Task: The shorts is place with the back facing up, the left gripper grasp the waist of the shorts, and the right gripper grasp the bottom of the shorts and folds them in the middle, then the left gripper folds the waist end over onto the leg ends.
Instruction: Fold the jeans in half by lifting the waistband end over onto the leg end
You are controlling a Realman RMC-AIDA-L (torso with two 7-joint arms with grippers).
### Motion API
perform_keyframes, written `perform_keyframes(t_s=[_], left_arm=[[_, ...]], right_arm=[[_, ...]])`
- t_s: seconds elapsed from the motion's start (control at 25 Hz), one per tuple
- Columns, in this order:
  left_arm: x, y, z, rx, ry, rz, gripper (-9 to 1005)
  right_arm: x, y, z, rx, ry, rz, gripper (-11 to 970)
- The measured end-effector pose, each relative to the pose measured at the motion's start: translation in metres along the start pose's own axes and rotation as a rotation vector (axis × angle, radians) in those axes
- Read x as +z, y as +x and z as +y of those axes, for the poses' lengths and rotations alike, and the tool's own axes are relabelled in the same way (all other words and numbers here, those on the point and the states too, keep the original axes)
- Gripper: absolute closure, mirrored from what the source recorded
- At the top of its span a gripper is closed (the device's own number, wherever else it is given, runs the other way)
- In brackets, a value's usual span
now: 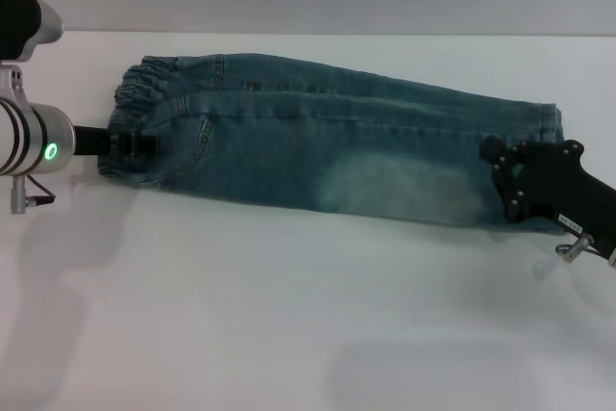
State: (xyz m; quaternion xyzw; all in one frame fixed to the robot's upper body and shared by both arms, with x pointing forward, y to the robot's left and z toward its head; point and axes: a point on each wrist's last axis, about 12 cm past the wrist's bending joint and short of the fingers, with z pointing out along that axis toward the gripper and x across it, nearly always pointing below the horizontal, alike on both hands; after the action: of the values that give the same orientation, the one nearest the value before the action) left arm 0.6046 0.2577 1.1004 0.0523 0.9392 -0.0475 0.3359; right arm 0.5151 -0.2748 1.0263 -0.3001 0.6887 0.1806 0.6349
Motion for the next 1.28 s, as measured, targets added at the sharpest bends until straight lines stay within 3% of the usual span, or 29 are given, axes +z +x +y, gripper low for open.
perform_keyframes(t_s=[1.28], left_arm=[[-0.0005, 0.0003, -0.005, 0.057, 0.015, 0.03, 183]], right_arm=[[-0.0037, 0.002, 0.0027, 0.007, -0.011, 0.003, 960]])
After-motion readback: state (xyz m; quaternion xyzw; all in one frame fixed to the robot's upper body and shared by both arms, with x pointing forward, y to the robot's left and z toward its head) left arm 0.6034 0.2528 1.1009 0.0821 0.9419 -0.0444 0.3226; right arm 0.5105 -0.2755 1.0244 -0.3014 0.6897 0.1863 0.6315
